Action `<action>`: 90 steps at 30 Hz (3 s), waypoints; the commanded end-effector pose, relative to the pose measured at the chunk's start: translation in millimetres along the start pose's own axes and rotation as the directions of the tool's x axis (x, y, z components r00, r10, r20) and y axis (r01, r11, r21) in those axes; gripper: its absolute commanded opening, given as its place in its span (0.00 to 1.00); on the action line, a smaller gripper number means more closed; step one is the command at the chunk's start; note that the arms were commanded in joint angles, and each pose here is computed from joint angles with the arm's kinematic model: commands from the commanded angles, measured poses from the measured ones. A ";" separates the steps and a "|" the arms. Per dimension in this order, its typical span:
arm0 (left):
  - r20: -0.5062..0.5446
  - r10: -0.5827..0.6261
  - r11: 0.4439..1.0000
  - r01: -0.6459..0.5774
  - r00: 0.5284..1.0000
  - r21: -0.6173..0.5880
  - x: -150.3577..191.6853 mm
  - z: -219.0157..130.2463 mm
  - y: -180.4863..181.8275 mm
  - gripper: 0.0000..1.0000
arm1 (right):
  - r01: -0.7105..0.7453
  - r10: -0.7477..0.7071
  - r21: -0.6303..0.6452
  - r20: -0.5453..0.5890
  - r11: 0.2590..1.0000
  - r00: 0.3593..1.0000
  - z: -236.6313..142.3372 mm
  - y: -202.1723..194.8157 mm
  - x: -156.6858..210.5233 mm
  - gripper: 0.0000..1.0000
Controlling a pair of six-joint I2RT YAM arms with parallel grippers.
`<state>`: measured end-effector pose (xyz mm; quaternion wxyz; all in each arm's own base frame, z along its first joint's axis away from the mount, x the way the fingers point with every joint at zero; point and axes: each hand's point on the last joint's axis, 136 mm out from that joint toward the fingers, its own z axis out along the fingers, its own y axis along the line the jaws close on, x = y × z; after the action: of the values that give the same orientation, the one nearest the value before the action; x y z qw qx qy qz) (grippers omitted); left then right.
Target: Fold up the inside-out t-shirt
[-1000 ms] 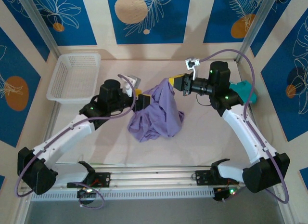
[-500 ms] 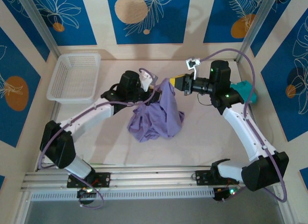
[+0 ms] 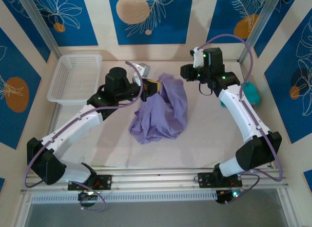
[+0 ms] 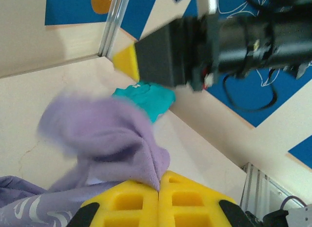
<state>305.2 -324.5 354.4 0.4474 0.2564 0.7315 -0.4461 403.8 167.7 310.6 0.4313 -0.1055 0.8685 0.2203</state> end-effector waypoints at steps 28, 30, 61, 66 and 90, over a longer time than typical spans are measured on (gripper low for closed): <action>-0.017 0.044 0.915 -0.047 0.999 -0.401 27.4 -46.9 69.9 0.00 | 0.240 -0.203 -0.316 0.144 0.918 0.968 -25.7 81.8 57.8 0.00; -0.038 0.068 0.891 -0.077 0.997 -0.447 37.3 -51.5 80.6 0.00 | 0.185 -0.137 -0.457 0.136 0.870 0.981 -45.0 93.1 51.4 0.00; -0.169 0.255 0.933 -0.288 0.952 -0.218 74.1 -9.1 16.1 0.27 | -0.094 -0.047 -0.700 -0.180 0.708 0.983 -29.7 126.7 42.8 0.00; -0.217 0.217 0.933 -0.267 0.952 -0.239 81.9 8.7 29.2 0.28 | -0.092 -0.046 -0.693 -0.177 0.715 0.983 -30.4 124.9 42.1 0.00; -0.058 -0.021 1.000 0.021 0.998 0.001 46.7 0.7 -2.7 0.00 | 0.012 -0.108 -0.484 -0.171 0.875 0.979 0.7 90.8 42.3 0.00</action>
<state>301.2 -324.5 272.9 0.4226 0.2724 0.7886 -0.3541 337.0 249.5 306.5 0.3057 -0.2498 0.8086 0.4363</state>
